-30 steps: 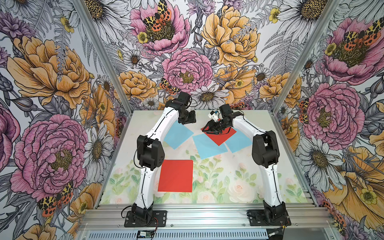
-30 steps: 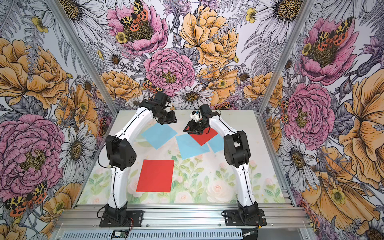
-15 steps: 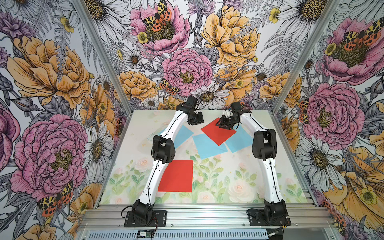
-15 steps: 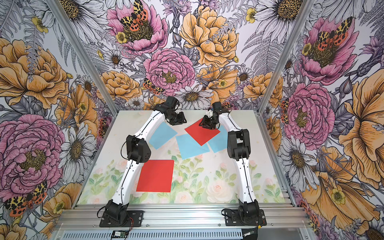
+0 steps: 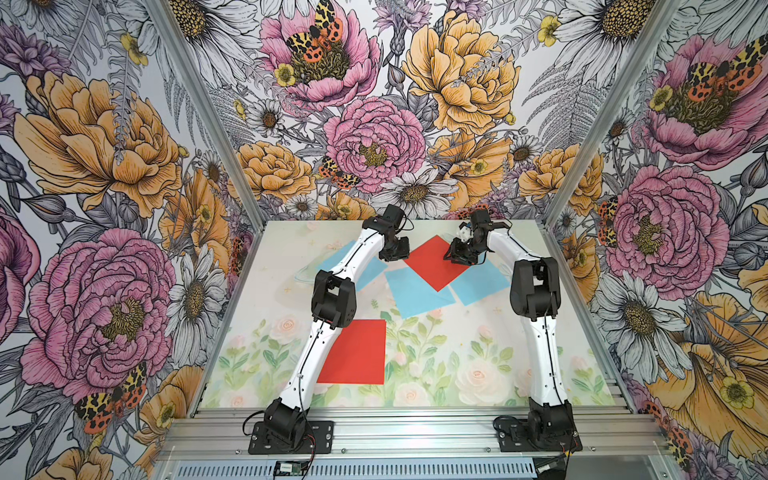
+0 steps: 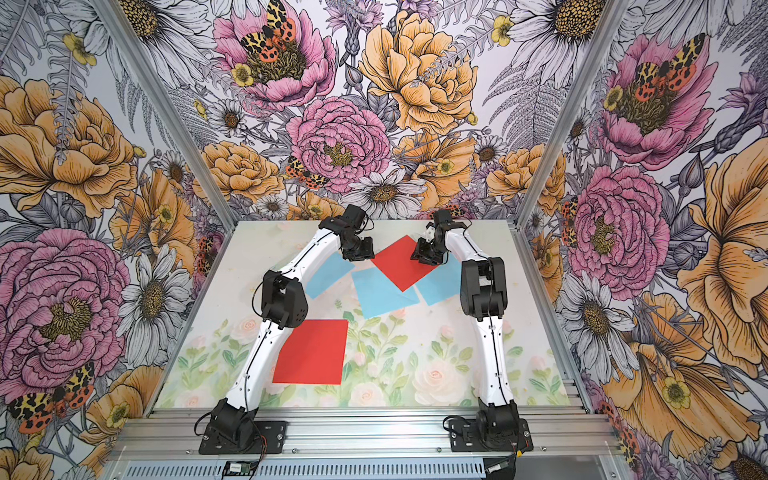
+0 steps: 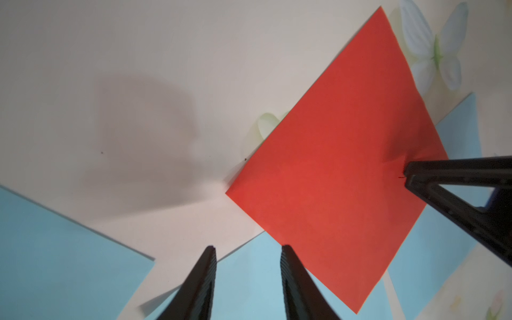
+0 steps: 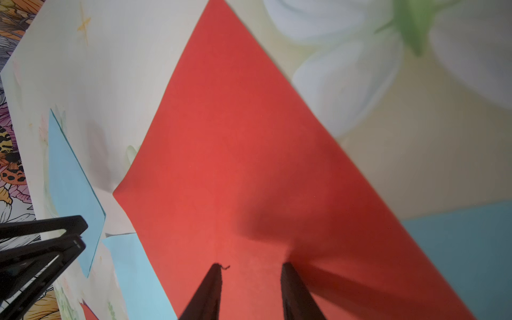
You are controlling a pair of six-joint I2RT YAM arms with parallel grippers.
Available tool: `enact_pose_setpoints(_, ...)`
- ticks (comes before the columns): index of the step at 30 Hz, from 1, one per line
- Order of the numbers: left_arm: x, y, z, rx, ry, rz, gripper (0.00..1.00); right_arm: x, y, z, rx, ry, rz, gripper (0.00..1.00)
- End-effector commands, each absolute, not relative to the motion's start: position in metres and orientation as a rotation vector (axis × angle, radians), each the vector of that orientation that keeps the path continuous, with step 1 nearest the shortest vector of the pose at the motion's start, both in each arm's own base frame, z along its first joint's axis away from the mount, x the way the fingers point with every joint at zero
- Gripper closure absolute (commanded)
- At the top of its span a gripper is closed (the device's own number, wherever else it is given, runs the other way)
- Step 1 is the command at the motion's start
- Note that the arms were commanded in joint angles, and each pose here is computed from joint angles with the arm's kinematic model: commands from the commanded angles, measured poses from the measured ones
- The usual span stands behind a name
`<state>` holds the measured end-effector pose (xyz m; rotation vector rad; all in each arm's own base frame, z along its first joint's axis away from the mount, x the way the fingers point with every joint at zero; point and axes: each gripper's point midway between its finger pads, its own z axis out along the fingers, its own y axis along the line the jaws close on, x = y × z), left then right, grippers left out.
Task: Sort the scattered colored papers by color
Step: Pick up the colored paper from the center of the board.
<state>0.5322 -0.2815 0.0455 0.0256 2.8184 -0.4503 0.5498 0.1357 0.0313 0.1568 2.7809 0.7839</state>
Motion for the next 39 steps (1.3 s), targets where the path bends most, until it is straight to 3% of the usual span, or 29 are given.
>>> enact_pose_setpoints(1,0.542,-0.268,0.029,0.011,2.816,-0.376,0.58,0.542,0.098,0.03,0.221,2.827,0.634,0.61)
enact_pose_setpoints(13,0.535,-0.278,-0.007,-0.022,2.88,-0.436,0.56,0.528,0.083,0.014,0.241,2.891,0.603,0.59)
enact_pose_setpoints(23,0.523,-0.298,-0.033,-0.117,2.954,-0.63,0.54,0.53,0.086,0.013,0.251,2.887,0.633,0.59)
enact_pose_setpoints(39,0.516,-0.325,-0.036,-0.346,2.981,-0.867,0.54,0.532,0.088,0.015,0.249,2.879,0.657,0.59)
